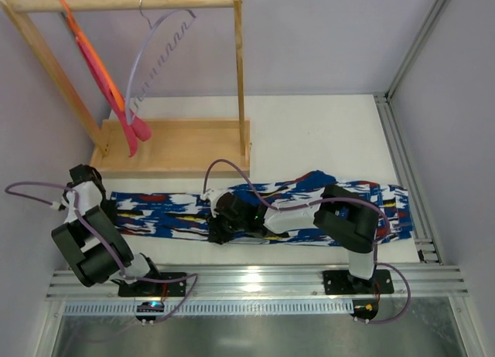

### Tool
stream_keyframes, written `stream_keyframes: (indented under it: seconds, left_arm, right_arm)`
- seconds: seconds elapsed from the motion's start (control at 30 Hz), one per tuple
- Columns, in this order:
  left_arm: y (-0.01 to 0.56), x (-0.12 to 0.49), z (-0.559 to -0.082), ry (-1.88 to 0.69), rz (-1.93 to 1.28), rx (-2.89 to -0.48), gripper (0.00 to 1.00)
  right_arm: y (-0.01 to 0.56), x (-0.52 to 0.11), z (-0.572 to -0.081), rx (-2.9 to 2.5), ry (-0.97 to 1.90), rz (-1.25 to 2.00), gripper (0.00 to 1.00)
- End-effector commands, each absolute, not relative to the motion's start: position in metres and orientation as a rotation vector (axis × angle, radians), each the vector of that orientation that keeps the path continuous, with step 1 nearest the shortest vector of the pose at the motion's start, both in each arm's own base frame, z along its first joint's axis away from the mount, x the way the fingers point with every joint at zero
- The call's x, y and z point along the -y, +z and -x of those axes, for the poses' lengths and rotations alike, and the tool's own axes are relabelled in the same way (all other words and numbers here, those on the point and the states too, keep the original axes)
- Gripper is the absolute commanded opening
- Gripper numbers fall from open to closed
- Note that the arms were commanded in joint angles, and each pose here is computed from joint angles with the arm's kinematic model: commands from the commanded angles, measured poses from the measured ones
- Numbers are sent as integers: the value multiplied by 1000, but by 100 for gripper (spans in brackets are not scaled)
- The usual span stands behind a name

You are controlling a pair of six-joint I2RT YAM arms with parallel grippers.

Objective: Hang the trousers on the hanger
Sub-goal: Fold the trousers

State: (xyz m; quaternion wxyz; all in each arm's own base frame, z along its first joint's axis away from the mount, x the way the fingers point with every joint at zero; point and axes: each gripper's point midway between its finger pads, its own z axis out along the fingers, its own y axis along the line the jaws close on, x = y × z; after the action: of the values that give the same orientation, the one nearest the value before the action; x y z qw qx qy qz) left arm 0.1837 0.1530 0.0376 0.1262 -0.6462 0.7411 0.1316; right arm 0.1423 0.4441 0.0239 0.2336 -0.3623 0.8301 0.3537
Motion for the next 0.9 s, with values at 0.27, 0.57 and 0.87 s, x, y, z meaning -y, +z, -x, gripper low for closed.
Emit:
stream_keyframes:
  seconds: [0.27, 0.57, 0.87]
  left_arm:
    - [106, -185, -209, 427, 1785, -2047, 42]
    - [51, -154, -221, 171, 1808, -2064, 30]
    - [-14, -151, -193, 360, 2022, -2278, 17]
  right_arm:
    - [106, -396, -165, -2324, 747, 695, 38]
    - [98, -282, -217, -2507, 331, -36, 38]
    - [70, -122, -217, -2547, -195, -820, 37]
